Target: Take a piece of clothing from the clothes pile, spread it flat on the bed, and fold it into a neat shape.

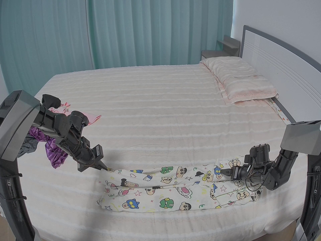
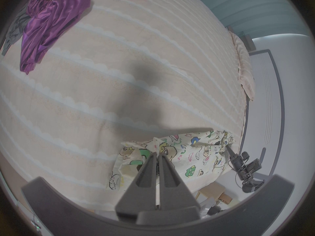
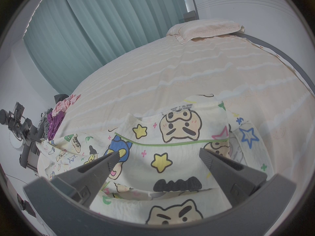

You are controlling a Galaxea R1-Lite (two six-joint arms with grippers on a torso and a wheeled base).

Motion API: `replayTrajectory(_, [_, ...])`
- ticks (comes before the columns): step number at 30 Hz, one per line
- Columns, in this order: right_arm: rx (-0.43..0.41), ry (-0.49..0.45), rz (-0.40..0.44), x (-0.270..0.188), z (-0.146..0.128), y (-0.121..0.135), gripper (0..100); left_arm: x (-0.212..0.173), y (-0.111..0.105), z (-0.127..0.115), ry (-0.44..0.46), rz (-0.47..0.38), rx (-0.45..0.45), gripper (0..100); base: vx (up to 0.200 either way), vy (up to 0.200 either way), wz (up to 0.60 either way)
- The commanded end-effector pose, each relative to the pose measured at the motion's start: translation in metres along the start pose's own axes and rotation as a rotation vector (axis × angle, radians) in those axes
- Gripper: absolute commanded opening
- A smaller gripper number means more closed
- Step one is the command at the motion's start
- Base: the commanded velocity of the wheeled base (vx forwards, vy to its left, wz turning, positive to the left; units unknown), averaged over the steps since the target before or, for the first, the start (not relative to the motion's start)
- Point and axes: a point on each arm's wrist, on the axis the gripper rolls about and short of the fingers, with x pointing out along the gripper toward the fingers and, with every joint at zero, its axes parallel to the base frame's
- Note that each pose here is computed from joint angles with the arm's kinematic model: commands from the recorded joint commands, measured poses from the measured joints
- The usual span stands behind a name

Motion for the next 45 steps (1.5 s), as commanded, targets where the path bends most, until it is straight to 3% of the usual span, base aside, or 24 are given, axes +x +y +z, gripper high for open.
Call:
replayTrajectory(1, [0.001, 0.001, 0.0, 0.0, 0.0, 0.0, 100, 0.011, 0.003, -0.003, 0.039, 0.016, 0.029, 0, 0.0, 0.0, 0.0])
replayTrajectory(7, [0.001, 0.003, -0.001, 0.0, -0.001, 0.0, 100, 0.018, 0.006, -0.016, 0.082, 0.052, 0.079, 0, 0.0, 0.0, 0.0])
replayTrajectory(14, [0.001, 0.003, -0.001, 0.0, 0.0, 0.0, 100, 0.016, 0.013, -0.028, 0.167, 0.198, 0.187, 0, 0.0, 0.0, 0.0])
replayTrajectory(28, [-0.001, 0.003, -0.001, 0.0, 0.0, 0.0, 100, 0.019, 0.001, -0.043, 0.178, 0.211, 0.237, 0, 0.0, 0.0, 0.0])
replayTrajectory(30, [-0.001, 0.005, -0.001, 0.001, -0.001, 0.0, 100, 0.019, -0.001, -0.042, 0.162, 0.206, 0.242, 0, 0.0, 0.0, 0.0])
replayTrajectory(37, [0.003, 0.007, -0.004, 0.004, -0.001, -0.002, 100, 0.013, -0.017, -0.018, -0.065, 0.193, 0.186, 0, 0.0, 0.0, 0.0])
replayTrajectory(45, [0.006, 0.009, -0.007, 0.009, -0.001, -0.003, 100, 0.003, -0.035, 0.002, -0.185, 0.136, 0.08, 0, 0.0, 0.0, 0.0])
